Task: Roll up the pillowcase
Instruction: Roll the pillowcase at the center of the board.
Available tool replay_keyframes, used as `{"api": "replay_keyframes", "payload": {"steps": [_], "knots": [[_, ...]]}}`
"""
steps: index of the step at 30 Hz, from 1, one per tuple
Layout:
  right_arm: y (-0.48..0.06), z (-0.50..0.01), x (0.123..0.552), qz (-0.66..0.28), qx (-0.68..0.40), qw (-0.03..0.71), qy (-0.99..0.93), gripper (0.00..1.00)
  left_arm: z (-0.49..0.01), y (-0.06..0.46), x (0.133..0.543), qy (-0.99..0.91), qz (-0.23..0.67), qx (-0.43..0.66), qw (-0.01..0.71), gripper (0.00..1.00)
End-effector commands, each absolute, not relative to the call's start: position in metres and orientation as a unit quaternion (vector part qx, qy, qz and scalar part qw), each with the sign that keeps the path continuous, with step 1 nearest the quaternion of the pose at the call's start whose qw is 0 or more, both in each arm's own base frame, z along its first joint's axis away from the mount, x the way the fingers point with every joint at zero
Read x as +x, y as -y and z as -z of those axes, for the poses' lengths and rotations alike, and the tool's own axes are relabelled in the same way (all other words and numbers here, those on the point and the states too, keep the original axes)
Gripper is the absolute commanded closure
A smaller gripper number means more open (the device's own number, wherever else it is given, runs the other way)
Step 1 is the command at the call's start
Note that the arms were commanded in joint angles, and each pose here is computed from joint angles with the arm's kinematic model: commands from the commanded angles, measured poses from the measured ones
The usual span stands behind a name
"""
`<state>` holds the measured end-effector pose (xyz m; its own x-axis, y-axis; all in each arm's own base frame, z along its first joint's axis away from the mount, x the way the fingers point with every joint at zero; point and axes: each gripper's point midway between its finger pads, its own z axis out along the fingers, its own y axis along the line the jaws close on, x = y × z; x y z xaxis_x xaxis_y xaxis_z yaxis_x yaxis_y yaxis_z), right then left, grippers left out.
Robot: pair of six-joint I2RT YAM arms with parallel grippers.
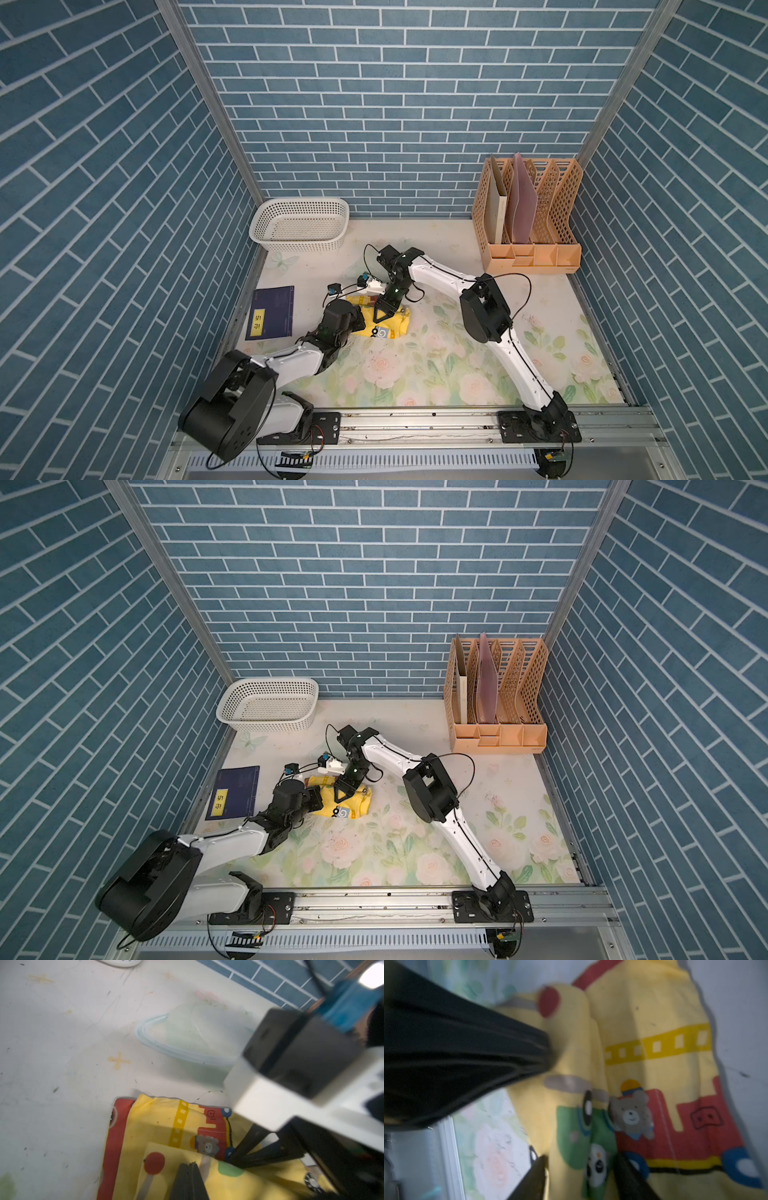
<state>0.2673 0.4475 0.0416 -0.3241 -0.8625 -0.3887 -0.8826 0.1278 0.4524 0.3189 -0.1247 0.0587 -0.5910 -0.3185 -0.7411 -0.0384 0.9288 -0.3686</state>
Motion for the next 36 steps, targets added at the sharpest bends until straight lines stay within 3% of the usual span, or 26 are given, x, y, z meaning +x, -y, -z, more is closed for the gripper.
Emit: {"api": "replay_keyframes", "payload": {"steps": [1, 4, 7, 9, 11, 16, 24, 26, 28, 31, 35, 36], "knots": [[-0.449, -0.085, 0.285, -0.298, -0.589, 0.118, -0.742, 0.00, -0.072, 0.115, 0.341, -0.862, 0.127, -0.130, 0.473, 1.00], [-0.434, -0.124, 0.306, -0.250, -0.564, 0.261, -0.742, 0.00, -0.047, 0.103, 0.346, -0.877, 0.105, -0.149, 0.445, 1.00], [-0.402, -0.147, 0.319, -0.142, -0.528, 0.412, -0.729, 0.00, -0.030, 0.099, 0.345, -0.883, 0.098, -0.159, 0.431, 1.00], [-0.391, -0.149, 0.302, -0.055, -0.538, 0.491, -0.683, 0.00, -0.028, 0.100, 0.346, -0.884, 0.101, -0.158, 0.429, 1.00], [-0.394, -0.134, 0.259, 0.005, -0.599, 0.533, -0.598, 0.00, -0.028, 0.101, 0.348, -0.885, 0.099, -0.157, 0.427, 1.00], [-0.411, -0.100, 0.227, 0.041, -0.644, 0.533, -0.547, 0.00, -0.030, 0.097, 0.346, -0.884, 0.094, -0.161, 0.429, 1.00], [-0.440, -0.049, 0.241, 0.100, -0.684, 0.494, -0.527, 0.00, -0.036, 0.098, 0.345, -0.881, 0.101, -0.157, 0.434, 1.00], [-0.444, -0.033, 0.244, 0.101, -0.696, 0.472, -0.531, 0.08, -0.037, 0.098, 0.345, -0.881, 0.102, -0.155, 0.435, 1.00], [-0.446, -0.016, 0.248, 0.097, -0.708, 0.441, -0.542, 0.32, -0.038, 0.098, 0.345, -0.881, 0.104, -0.155, 0.436, 1.00], [-0.446, -0.003, 0.247, 0.070, -0.722, 0.403, -0.558, 0.55, -0.042, 0.098, 0.345, -0.878, 0.107, -0.153, 0.440, 1.00], [-0.443, -0.003, 0.241, 0.020, -0.724, 0.366, -0.584, 0.99, -0.057, 0.088, 0.346, -0.869, 0.106, -0.168, 0.454, 1.00], [-0.442, -0.006, 0.239, 0.005, -0.721, 0.358, -0.593, 1.00, -0.063, 0.081, 0.346, -0.864, 0.106, -0.177, 0.459, 1.00]]}}
